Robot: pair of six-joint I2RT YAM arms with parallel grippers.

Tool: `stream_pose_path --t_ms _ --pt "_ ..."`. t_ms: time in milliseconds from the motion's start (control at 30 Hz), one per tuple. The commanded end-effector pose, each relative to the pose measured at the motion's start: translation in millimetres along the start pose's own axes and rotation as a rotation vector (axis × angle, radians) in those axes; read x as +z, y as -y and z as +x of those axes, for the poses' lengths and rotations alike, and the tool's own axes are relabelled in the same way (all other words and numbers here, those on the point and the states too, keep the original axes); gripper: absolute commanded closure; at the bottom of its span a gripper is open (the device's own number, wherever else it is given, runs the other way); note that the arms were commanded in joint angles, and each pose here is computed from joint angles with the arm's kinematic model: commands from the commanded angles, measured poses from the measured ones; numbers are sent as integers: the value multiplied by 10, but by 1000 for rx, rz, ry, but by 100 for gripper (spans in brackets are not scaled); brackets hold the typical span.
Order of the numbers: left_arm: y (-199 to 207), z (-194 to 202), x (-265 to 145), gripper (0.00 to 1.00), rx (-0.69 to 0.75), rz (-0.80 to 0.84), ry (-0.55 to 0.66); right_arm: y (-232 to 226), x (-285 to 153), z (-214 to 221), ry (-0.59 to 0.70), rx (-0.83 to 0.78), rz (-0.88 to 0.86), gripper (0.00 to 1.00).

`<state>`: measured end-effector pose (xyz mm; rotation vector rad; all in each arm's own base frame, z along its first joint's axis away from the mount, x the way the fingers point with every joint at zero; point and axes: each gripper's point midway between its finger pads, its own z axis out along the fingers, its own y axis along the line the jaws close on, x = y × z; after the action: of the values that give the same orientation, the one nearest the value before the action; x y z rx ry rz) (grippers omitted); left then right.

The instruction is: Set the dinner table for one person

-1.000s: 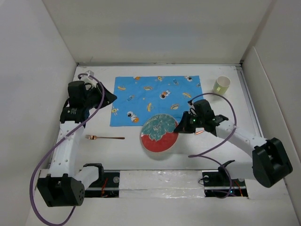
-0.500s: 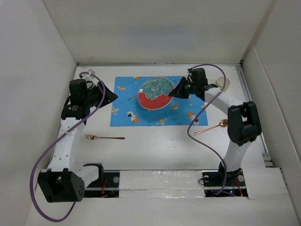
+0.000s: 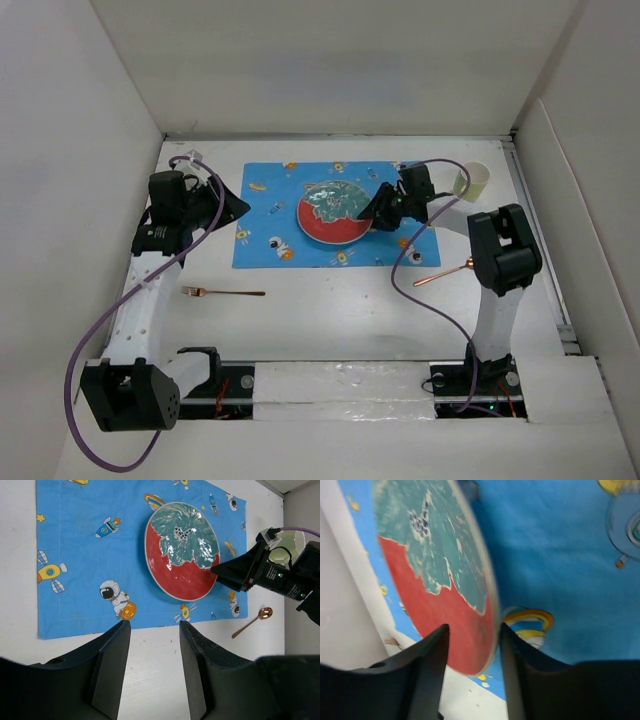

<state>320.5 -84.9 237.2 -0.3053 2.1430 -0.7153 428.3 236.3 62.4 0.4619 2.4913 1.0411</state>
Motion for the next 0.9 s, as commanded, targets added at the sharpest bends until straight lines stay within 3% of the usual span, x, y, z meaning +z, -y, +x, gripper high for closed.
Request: stream_pose_path --t_ms 0,67,200,267,300,333,367,400,433,533,600,633,733,800,833,867 --pt "73 -53 -72 59 22 27 45 -9 -127 14 19 -71 13 45" --pt "74 -41 -74 59 20 30 43 68 -180 -19 26 -90 53 39" --pt "82 -16 -68 59 15 39 35 132 -362 -49 17 -181 148 38" --pt "98 -18 -73 59 14 47 35 -6 -594 -261 94 -234 171 40" --pt "114 -13 -76 60 15 56 33 20 -743 -368 119 -258 197 46" --pt "141 -35 -83 64 22 68 42 -21 -887 -533 179 -278 218 79" --pt "142 -22 -72 67 24 75 39 -104 -1110 -689 251 -300 222 99" --pt "151 -6 -67 70 25 84 33 2 -1317 -920 320 -276 255 100" --pt "160 -13 -64 81 31 90 35 74 -1491 -1107 388 -260 290 100" --pt "190 12 -53 100 53 107 27 483 -2114 -1641 583 -162 465 100" --pt "202 -5 -52 100 80 93 40 702 -2447 -1858 677 -101 586 99" --pt "207 0 -45 100 89 85 38 875 -2618 -1953 713 -63 640 81" --pt "205 -23 -25 100 111 69 38 1121 -2743 -2126 723 -25 703 49" --pt "197 -22 9 91 113 67 26 1206 -2790 -2223 712 5 730 46" --pt "203 -28 17 79 113 71 27 1342 -2709 -2260 681 19 752 46" --pt "205 -32 23 74 113 72 27 1374 -2670 -2274 665 26 760 46"
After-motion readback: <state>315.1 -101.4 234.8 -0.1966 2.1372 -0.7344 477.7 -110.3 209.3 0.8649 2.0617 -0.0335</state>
